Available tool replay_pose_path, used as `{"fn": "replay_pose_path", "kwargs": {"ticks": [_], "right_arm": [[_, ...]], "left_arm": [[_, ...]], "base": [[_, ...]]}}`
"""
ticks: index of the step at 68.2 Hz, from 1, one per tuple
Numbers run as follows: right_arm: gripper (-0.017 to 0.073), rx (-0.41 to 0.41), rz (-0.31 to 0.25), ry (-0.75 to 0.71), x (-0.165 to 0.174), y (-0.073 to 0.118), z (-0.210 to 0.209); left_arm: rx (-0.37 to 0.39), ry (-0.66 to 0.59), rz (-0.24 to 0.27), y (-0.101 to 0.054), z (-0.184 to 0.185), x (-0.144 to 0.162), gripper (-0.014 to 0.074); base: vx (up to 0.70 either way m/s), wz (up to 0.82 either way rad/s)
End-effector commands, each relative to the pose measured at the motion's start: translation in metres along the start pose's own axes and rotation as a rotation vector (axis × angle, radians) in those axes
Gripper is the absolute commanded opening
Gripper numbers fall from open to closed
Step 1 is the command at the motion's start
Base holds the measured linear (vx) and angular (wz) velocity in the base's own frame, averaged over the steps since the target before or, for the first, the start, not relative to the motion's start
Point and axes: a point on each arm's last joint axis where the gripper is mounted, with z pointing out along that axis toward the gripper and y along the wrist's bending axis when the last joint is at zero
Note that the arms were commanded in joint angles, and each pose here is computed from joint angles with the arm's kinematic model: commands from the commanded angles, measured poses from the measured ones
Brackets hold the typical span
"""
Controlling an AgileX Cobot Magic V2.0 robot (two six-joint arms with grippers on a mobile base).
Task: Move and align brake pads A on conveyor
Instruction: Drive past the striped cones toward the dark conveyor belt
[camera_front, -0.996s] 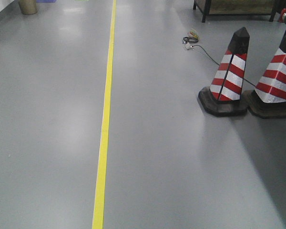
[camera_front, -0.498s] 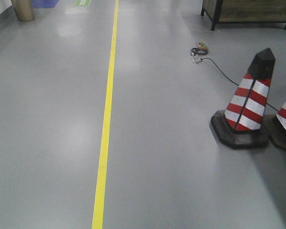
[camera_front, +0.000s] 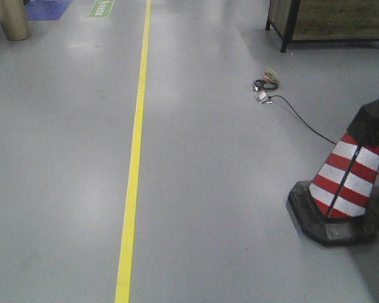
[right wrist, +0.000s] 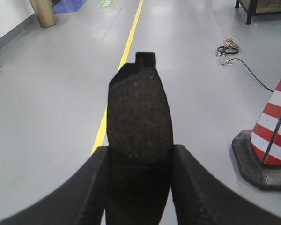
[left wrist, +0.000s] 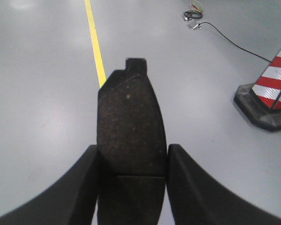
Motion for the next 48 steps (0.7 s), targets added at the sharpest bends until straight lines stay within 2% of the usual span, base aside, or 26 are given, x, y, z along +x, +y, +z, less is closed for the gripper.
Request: {"fn": "replay_pose_path", "kwargs": {"ticks": [1,48], "right_arm": [[-0.0007,-0.001,-0.008,-0.115,-0.0165,0.0011,-0.0041],[-0.0007,-0.001,-0.008,-0.116,-0.0166,0.0011,-0.0042]], "left_arm": [[0.006,-0.108,-0.015,-0.0006,-0.0049,-0.0151,-0.0006],[0.006,-0.108,-0.015,-0.0006,-0.0049,-0.0151,-0.0006]], "base": [[0.61,-0.07],[0.52,-0.07]]}}
